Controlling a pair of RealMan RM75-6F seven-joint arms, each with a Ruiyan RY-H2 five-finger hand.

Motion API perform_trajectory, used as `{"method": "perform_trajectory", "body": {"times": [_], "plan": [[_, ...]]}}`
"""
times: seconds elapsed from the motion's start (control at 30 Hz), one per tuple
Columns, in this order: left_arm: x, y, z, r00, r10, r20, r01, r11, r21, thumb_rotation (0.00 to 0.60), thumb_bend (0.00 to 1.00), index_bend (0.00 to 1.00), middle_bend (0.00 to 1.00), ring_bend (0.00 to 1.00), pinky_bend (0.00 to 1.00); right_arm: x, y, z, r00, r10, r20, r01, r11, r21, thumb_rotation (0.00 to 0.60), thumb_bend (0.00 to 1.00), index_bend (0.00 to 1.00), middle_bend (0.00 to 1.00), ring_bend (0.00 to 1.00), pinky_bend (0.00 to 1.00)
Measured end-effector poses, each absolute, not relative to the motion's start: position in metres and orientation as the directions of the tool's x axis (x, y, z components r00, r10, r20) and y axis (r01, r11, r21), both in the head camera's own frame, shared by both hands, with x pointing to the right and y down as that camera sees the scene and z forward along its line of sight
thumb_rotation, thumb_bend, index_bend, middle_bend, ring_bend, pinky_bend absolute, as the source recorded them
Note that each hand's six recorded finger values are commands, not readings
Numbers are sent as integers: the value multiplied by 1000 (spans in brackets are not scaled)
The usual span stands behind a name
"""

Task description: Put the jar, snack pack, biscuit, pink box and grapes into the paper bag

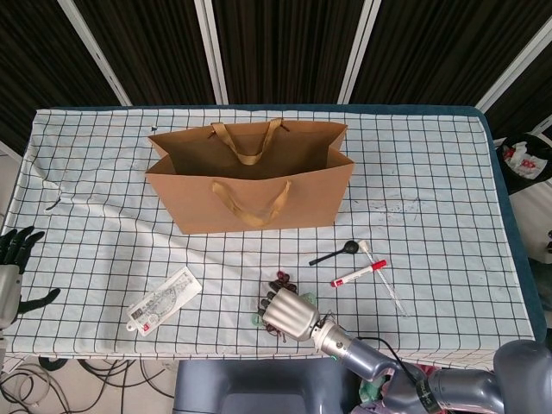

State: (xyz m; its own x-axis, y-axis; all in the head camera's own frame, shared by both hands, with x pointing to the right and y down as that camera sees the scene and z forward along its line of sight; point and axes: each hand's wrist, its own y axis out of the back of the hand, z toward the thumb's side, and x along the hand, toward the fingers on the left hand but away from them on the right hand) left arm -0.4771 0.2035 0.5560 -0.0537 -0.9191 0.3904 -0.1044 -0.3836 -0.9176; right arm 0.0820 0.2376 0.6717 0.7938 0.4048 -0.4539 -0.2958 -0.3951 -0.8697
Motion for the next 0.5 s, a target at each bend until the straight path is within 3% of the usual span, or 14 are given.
{"method": "perform_trajectory", "body": {"times": [0.5], "plan": [[-476,205,557,-47,-912,407,-97,-401,-911,600,68,152,65,0,82,94,219,654,798,477,-370,-268,-269,-925,600,443,578,533,536,354]]}}
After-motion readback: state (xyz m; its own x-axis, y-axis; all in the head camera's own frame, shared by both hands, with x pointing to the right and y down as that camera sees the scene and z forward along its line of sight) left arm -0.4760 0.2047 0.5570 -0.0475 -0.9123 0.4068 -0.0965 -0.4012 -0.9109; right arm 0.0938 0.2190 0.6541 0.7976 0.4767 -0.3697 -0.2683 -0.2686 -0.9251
